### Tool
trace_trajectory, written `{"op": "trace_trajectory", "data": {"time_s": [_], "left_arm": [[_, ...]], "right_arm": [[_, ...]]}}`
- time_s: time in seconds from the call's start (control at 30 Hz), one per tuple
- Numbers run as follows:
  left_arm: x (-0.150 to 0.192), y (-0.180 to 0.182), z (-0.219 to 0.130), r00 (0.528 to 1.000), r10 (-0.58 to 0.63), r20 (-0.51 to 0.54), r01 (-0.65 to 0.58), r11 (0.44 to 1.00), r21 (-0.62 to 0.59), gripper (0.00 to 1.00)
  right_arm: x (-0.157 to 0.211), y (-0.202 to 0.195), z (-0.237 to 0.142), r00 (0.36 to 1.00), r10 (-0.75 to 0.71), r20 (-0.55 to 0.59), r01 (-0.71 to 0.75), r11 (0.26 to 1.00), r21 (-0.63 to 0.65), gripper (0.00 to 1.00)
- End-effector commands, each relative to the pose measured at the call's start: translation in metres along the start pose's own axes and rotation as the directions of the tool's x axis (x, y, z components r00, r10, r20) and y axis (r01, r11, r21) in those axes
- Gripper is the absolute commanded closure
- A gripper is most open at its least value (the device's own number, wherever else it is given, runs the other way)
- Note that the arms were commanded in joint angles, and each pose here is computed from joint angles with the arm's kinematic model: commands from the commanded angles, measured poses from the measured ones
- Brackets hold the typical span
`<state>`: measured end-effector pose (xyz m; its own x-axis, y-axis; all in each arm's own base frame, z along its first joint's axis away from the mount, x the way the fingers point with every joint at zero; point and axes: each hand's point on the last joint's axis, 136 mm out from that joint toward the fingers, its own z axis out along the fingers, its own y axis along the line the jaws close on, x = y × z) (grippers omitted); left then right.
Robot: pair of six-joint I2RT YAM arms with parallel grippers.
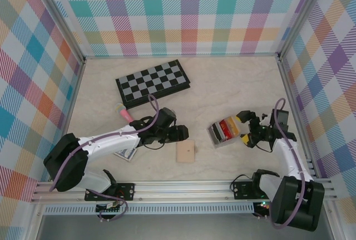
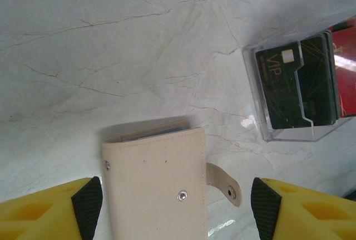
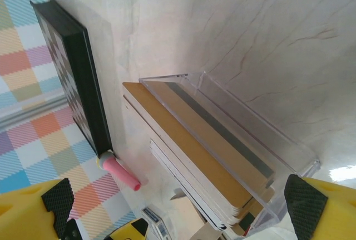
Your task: Put the credit cards into the card holder
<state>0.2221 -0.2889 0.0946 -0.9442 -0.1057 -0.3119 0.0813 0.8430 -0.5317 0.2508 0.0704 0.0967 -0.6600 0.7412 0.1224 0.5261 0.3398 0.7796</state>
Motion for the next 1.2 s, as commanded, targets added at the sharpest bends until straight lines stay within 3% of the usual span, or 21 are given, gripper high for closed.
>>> {"op": "trace_trajectory", "data": {"time_s": [0.0, 0.6, 0.93, 1.17], "left_arm": [[0.002, -0.012, -0.003, 1.000, -0.001, -0.018, 0.002, 0.999, 0.036, 0.27], [-0.009, -0.010, 0.006, 0.994, -0.103, -0.024, 0.104, 0.994, 0.033, 0.29], [-0.018, 0.003, 0.009, 0.986, -0.166, -0.021, 0.167, 0.986, 0.022, 0.29], [-0.034, 0.002, 0.017, 0.971, -0.236, -0.018, 0.237, 0.968, 0.079, 0.30]], "right_arm": [[0.002, 0.010, 0.014, 1.000, -0.003, 0.001, 0.003, 1.000, -0.017, 0.00], [0.031, 0.062, 0.089, 0.963, -0.203, -0.180, 0.205, 0.979, -0.008, 0.00], [0.038, 0.089, 0.127, 0.887, -0.329, -0.323, 0.325, 0.943, -0.069, 0.00], [0.052, 0.110, 0.133, 0.828, -0.403, -0.390, 0.383, 0.914, -0.132, 0.03]]}}
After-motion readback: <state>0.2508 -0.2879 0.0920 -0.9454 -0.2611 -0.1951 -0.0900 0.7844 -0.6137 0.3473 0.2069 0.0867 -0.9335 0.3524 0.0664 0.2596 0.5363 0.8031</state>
